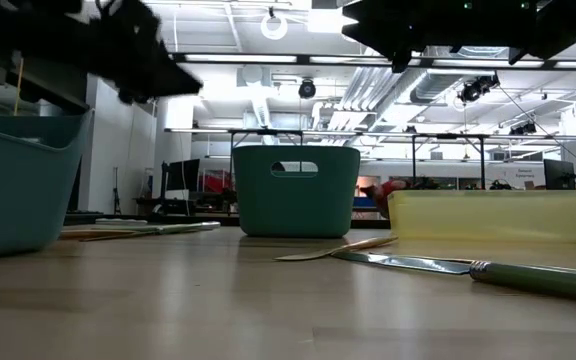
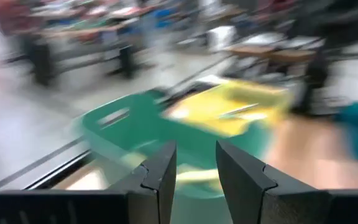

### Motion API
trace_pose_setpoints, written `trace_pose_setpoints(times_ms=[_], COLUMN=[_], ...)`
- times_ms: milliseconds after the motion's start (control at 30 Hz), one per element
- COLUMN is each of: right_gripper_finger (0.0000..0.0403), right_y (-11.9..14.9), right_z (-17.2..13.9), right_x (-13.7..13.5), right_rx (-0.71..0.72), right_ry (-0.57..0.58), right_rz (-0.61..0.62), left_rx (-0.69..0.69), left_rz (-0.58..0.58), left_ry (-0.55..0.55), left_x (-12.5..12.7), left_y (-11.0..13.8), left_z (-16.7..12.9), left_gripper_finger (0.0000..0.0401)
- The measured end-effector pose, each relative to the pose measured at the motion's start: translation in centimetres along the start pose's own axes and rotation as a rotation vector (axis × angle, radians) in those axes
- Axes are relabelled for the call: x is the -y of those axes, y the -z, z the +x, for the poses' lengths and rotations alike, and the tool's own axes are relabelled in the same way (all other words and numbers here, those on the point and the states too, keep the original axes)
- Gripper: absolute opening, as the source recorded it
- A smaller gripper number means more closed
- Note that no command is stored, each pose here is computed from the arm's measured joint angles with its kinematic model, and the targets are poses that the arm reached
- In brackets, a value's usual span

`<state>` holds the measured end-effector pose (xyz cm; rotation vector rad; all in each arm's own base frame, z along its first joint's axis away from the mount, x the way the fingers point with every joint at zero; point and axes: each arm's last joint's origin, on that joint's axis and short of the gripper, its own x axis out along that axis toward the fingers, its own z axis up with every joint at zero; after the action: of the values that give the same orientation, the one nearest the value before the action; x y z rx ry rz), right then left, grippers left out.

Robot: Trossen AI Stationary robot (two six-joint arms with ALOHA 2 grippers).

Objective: Sort silverware by color (type)
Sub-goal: Put the blue patterned knife into the yellow bin

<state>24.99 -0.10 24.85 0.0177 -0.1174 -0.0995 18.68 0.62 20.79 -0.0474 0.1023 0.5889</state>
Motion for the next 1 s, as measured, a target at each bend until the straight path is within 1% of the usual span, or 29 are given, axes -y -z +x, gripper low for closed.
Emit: trace_pose_setpoints(times_ms=[67, 167, 233, 300, 433, 567, 667, 767, 900, 1000], right_gripper_finger=[0.0161, 0.0161, 0.0161, 0.0161, 0.0161, 0.0161, 0.0161, 0.0161, 0.0161, 0.0161], right_y=[0.1, 0.3, 0.3, 0.4, 0.4, 0.5, 0.7, 0.8, 0.8, 0.8], right_z=[0.0, 0.0, 0.0, 0.0, 0.0, 0.0, 0.0, 0.0, 0.0, 0.0], right_x=[0.1, 0.1, 0.1, 0.1, 0.1, 0.1, 0.2, 0.2, 0.2, 0.2], right_rx=[-0.007, -0.026, -0.031, -0.035, -0.037, -0.05, -0.067, -0.077, -0.077, -0.078], right_ry=[0.02, 0.043, 0.047, 0.047, 0.047, 0.049, 0.049, 0.05, 0.05, 0.05], right_rz=[0.023, 0.032, 0.031, 0.033, 0.037, 0.062, 0.065, 0.076, 0.076, 0.076], left_rx=[-0.07, -0.193, -0.3, -0.374, -0.467, -0.528, -0.545, -0.572, -0.608, -0.612], left_rz=[-0.001, -0.066, -0.096, -0.104, -0.092, -0.076, -0.094, -0.109, -0.107, -0.107], left_ry=[-0.073, -0.167, -0.233, -0.296, -0.39, -0.405, -0.397, -0.39, -0.408, -0.411], left_x=[-0.8, -2.2, -3.3, -4.3, -5.7, -6.6, -7.1, -7.5, -7.7, -7.7], left_y=[0.6, 0.7, 1.3, 2.1, 3.9, 5.6, 6.6, 7.2, 7.9, 8.5], left_z=[0.5, 1.6, 2.3, 2.9, 4.4, 6.0, 7.0, 7.8, 8.5, 8.9], left_gripper_finger=[0.0108, 0.0108, 0.0108, 0.0108, 0.0108, 0.0108, 0.0108, 0.0108, 0.0108, 0.0108])
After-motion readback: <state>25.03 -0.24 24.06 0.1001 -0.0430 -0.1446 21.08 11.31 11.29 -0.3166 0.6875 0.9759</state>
